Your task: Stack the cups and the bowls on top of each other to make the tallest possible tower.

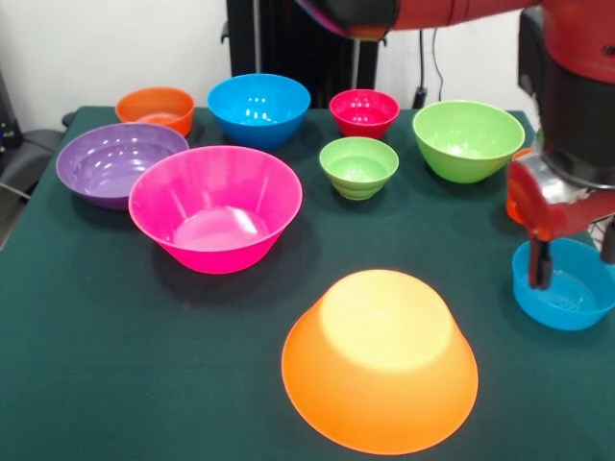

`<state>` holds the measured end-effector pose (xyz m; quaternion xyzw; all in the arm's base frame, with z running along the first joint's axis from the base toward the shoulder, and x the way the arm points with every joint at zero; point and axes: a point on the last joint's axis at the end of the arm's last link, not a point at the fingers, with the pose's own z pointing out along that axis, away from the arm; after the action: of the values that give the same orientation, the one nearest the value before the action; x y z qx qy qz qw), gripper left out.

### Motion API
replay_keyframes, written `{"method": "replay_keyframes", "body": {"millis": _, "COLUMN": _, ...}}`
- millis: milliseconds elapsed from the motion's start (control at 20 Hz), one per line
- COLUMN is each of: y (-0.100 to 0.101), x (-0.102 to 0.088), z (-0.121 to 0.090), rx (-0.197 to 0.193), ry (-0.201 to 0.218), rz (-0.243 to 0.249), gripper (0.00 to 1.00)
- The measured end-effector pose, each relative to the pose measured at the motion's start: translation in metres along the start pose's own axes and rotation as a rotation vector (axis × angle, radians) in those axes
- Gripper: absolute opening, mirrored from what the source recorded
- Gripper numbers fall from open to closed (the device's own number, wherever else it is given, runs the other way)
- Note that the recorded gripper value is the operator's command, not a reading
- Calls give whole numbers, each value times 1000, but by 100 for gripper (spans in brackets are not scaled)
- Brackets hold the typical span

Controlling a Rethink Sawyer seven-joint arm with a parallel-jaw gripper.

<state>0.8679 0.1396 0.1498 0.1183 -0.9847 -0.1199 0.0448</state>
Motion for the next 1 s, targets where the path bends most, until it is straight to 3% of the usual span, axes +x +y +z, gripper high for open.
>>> {"method": "replay_keyframes", "body": {"millis": 450, "y": -18, "x": 17, "z": 22, "rx": 50, "ry": 69, "rz": 14, "gripper": 100}}
{"method": "replay_keyframes", "body": {"millis": 1000, "y": -24, "x": 31, "z": 43, "rx": 75, "ry": 114, "rz": 12, "gripper": 100}}
